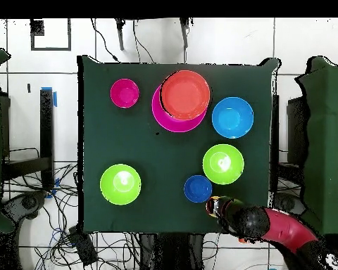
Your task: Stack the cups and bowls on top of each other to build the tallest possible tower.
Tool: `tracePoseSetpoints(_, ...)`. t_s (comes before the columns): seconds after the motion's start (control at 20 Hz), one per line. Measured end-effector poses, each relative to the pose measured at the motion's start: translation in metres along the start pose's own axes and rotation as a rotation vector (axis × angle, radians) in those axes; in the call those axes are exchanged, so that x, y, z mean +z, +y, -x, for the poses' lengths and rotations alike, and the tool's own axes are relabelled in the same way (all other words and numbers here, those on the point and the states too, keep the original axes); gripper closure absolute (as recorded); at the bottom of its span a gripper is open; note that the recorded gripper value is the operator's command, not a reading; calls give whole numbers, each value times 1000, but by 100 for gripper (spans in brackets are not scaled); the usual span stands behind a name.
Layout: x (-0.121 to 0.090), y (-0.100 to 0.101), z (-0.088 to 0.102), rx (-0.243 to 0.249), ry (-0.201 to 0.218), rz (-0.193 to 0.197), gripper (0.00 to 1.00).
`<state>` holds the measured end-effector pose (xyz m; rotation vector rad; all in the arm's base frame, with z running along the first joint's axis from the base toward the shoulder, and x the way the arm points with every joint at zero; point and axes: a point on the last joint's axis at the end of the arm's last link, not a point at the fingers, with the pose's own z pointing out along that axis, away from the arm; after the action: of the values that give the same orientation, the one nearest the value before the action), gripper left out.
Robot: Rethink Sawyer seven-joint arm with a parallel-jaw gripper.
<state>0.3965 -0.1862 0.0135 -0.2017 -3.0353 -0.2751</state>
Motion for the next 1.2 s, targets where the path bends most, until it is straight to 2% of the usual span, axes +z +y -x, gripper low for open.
tracePoseSetpoints(0.8, -21, 1, 16, -11, -36, -40, 0)
tracePoseSetpoints(1.2, -18, 19, 21, -51, -28, -46, 0)
